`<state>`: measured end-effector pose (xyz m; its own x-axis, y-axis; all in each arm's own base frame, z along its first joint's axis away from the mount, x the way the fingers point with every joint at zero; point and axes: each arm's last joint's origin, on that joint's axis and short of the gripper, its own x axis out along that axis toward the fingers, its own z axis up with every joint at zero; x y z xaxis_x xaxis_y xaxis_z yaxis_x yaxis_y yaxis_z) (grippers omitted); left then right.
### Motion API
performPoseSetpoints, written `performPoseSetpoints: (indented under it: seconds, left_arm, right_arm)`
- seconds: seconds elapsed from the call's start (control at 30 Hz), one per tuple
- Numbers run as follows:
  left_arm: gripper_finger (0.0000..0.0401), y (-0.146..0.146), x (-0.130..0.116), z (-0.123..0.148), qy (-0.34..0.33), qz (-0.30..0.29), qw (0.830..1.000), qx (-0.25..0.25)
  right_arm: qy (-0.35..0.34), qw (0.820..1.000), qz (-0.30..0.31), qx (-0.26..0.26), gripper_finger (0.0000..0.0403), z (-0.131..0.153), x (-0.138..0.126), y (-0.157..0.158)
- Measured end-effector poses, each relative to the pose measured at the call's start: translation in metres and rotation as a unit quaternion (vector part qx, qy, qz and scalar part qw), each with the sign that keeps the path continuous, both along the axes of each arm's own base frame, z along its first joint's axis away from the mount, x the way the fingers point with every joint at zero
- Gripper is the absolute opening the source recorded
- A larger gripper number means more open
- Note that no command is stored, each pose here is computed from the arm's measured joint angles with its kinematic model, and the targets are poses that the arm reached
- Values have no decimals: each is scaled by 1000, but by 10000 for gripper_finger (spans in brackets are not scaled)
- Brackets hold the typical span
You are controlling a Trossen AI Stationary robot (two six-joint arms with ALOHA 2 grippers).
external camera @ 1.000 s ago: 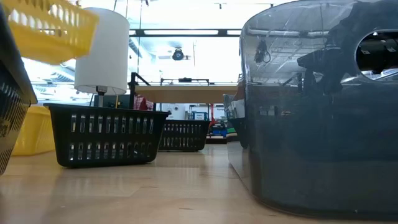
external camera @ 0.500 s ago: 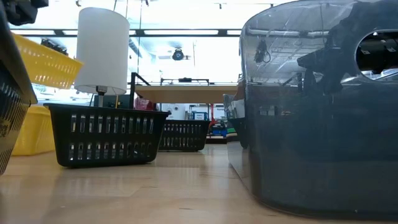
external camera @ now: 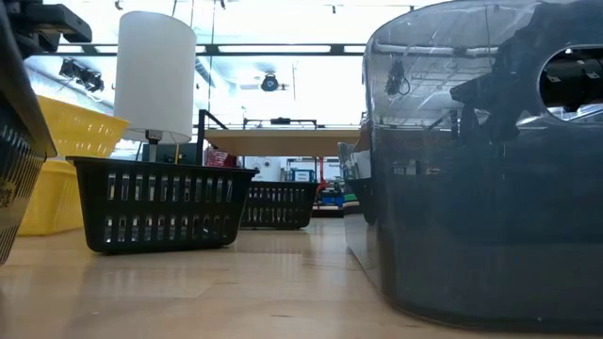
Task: Stack baskets on shelf by color
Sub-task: Stack the bottom yellow bin on the yellow bin on the table
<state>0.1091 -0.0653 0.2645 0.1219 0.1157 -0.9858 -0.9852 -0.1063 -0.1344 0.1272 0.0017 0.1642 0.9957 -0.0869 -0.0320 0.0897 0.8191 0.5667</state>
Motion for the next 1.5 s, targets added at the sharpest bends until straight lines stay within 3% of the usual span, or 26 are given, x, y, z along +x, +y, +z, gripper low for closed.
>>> performPoseSetpoints:
  seconds: [0.87, 1.13, 1.27, 1.5]
  left_arm:
    - [25, -15, 37, -24, 39, 28, 999, 6]
    - [31, -16, 41, -25, 29, 4, 1000, 1]
    - [60, -16, 40, -25, 43, -16, 999, -7]
    - [149, -16, 36, -24, 60, -47, 997, -24]
  right_arm:
    - [0, 1000, 0, 0, 14, 0, 0, 0]
    - [0, 1000, 0, 0, 14, 0, 0, 0]
    - [0, 1000, 0, 0, 14, 0, 0, 0]
    - [0, 1000, 0, 0, 14, 0, 0, 0]
